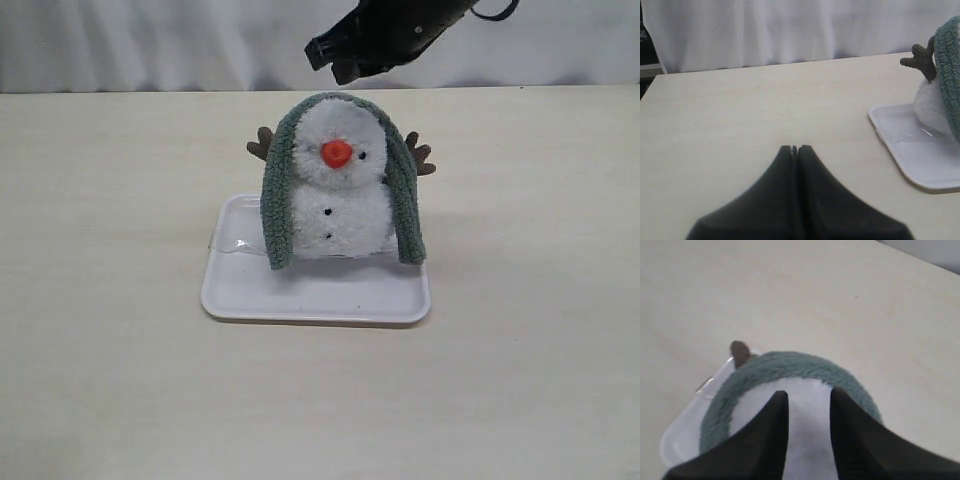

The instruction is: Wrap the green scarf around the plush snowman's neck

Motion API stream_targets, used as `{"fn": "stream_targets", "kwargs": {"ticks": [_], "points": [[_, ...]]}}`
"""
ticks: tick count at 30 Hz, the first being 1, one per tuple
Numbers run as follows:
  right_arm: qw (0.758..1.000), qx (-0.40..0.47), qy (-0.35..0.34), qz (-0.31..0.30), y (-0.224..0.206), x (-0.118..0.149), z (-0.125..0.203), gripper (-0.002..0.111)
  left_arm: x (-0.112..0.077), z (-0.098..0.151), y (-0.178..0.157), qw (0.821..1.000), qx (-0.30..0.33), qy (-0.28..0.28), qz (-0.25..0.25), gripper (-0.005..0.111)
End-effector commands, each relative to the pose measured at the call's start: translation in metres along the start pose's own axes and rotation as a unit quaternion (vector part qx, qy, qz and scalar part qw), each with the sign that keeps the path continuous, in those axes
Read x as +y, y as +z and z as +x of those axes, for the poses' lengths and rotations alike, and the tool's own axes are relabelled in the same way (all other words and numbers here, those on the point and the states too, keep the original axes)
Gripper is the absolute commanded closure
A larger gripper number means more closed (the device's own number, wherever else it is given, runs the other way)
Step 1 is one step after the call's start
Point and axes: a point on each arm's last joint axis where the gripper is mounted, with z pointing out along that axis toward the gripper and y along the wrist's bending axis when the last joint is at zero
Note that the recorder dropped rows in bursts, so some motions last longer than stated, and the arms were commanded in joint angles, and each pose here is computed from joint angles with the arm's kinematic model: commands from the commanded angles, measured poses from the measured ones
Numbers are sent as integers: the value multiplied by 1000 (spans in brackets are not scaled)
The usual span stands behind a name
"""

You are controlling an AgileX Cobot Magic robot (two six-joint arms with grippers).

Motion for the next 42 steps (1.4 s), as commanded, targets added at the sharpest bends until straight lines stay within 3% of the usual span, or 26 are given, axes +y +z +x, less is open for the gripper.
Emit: {"fn": "stream_targets", "kwargs": {"ticks": [1,5,10,19,23,24,27,30,32,33,38,42], "points": [[998,31,-28,-52,-13,11,5,77,0,0,0,1000,-7,1,4,107],[999,14,-20,-22,1,4,11,82,0,0,0,1000,-7,1,4,107],[999,-31,16,11,16,-3,17,104,0,0,0,1000,-7,1,4,107],[1000,25,-17,6,33,-3,45,104,0,0,0,1000,-7,1,4,107],[997,70,-18,-4,37,-1,60,104,2,-4,0,999,-23,42,-9,107],[997,79,-17,-7,37,0,62,104,0,-12,-1,997,-71,31,0,107],[995,100,-15,-15,37,1,66,104,-2,-31,-6,980,-178,-86,31,107],[994,104,-15,-16,37,1,67,104,-1,-48,-14,956,-276,-96,33,107],[995,102,-14,-16,37,1,66,104,-1,-53,-17,937,-305,-160,57,107],[995,102,-13,-15,37,1,66,104,-3,-55,-19,932,-320,-156,71,107],[994,103,-13,-16,37,1,66,104,-14,-76,-14,944,-289,-106,119,107],[994,103,-13,-16,37,1,66,104,-36,-85,15,951,-221,-34,214,107]]}}
